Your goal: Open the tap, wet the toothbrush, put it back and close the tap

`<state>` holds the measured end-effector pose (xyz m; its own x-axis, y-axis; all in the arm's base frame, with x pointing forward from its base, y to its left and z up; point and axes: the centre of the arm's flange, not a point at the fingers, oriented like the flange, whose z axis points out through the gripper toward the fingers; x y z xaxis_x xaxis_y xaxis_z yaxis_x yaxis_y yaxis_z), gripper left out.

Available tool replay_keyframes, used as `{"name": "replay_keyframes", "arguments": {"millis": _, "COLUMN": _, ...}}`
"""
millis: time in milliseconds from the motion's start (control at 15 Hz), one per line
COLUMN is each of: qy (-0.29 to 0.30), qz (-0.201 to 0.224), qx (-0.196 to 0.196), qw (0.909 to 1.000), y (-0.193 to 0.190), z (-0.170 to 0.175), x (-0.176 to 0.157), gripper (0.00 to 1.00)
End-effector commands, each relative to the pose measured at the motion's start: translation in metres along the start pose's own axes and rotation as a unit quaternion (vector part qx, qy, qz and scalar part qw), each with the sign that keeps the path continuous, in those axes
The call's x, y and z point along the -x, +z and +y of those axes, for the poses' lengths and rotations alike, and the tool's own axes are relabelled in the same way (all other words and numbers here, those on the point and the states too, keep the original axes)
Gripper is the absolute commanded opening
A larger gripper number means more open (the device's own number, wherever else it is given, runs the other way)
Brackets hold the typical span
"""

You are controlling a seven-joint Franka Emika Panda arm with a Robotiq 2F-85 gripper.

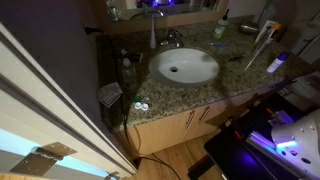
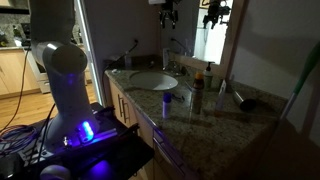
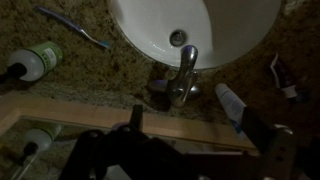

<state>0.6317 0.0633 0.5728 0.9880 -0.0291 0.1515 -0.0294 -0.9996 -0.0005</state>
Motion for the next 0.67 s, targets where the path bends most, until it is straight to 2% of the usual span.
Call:
{"name": "replay_keyframes", "arguments": {"millis": 0, "qy": 0.095, "qz": -0.008, "qx": -0.020, "qw": 0.9952, "y": 0.022, "z": 0.076, "x": -0.011, "gripper": 1.00}}
{"name": "replay_keyframes", "arguments": {"millis": 200, "qy": 0.181, "qz": -0.004, "qx": -0.023, "qw": 0.9833, "y": 0.026, "z": 0.160, "x": 0.002, "gripper": 1.00}}
{"name": "replay_keyframes", "arguments": {"millis": 333, "qy": 0.233, "qz": 0.010, "qx": -0.038, "qw": 0.9716, "y": 0.025, "z": 0.203, "x": 0.006, "gripper": 1.00}}
{"name": "replay_keyframes", "arguments": {"millis": 400, "qy": 0.247, "qz": 0.029, "qx": -0.058, "qw": 0.9669, "y": 0.026, "z": 0.208, "x": 0.006, "gripper": 1.00}}
{"name": "replay_keyframes", "arguments": {"millis": 467, "qy": 0.220, "qz": 0.005, "qx": -0.034, "qw": 0.9750, "y": 0.019, "z": 0.202, "x": -0.001, "gripper": 1.00}}
{"name": "replay_keyframes", "arguments": {"millis": 600, "qy": 0.240, "qz": 0.020, "qx": -0.047, "qw": 0.9694, "y": 0.019, "z": 0.219, "x": -0.001, "gripper": 1.00}}
